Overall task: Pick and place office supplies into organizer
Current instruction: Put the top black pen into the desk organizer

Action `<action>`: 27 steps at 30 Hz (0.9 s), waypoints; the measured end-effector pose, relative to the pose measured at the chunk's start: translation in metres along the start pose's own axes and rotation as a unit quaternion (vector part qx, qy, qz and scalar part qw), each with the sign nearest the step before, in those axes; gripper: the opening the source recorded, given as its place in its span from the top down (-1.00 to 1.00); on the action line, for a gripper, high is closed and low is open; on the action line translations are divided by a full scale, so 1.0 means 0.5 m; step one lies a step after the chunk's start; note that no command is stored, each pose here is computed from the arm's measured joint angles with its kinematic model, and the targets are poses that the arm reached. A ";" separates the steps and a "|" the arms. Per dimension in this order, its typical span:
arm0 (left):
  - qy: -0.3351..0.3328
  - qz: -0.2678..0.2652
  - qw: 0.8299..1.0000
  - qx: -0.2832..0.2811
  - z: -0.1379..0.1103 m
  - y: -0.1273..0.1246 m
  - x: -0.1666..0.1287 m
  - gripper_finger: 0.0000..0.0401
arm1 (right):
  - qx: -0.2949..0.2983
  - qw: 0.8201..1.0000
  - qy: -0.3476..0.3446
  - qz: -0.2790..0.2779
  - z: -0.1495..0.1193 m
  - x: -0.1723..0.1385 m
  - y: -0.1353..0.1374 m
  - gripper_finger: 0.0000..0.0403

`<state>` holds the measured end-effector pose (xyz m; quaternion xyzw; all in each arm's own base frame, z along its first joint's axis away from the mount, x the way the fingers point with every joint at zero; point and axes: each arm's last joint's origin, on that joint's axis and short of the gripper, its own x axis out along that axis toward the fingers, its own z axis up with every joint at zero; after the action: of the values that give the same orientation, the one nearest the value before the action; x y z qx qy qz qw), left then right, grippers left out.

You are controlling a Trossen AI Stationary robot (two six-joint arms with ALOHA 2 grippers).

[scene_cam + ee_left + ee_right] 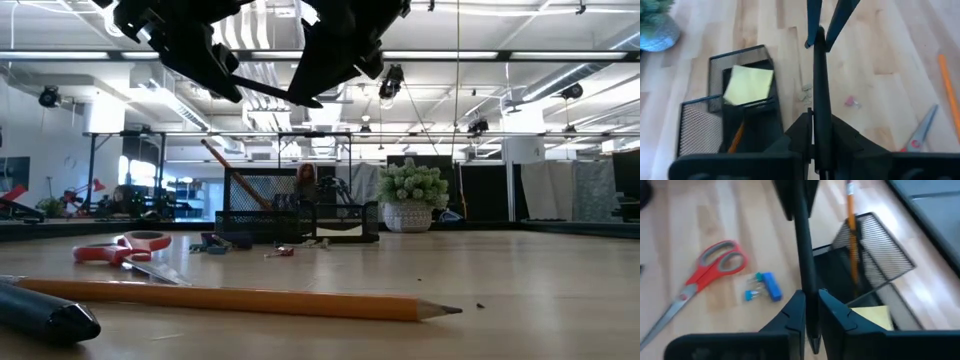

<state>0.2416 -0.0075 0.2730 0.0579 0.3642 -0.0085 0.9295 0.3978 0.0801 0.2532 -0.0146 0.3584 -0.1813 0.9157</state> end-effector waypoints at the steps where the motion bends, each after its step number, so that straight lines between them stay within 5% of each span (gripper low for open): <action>1: 0.005 0.006 1.000 -0.001 -0.001 0.002 -0.001 0.89 | 0.000 1.000 -0.003 -0.014 0.002 -0.001 -0.002 0.76; 14: 0.104 0.133 0.986 -0.007 -0.001 0.098 -0.050 0.89 | 0.040 0.980 0.121 -0.152 -0.049 -0.036 -0.041 0.10; 19: 0.182 0.136 0.973 0.025 0.000 0.120 -0.051 0.89 | 0.046 0.977 0.134 -0.162 -0.057 -0.037 -0.043 0.05; 27: 0.281 0.101 0.953 0.056 0.003 0.131 0.030 0.89 | 0.058 0.976 0.135 -0.162 -0.060 -0.035 -0.043 0.10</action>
<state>0.2574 0.0576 0.2706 0.1462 0.6022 0.0815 0.7806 0.3591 0.0690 0.2458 0.0055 0.4608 -0.3483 0.8163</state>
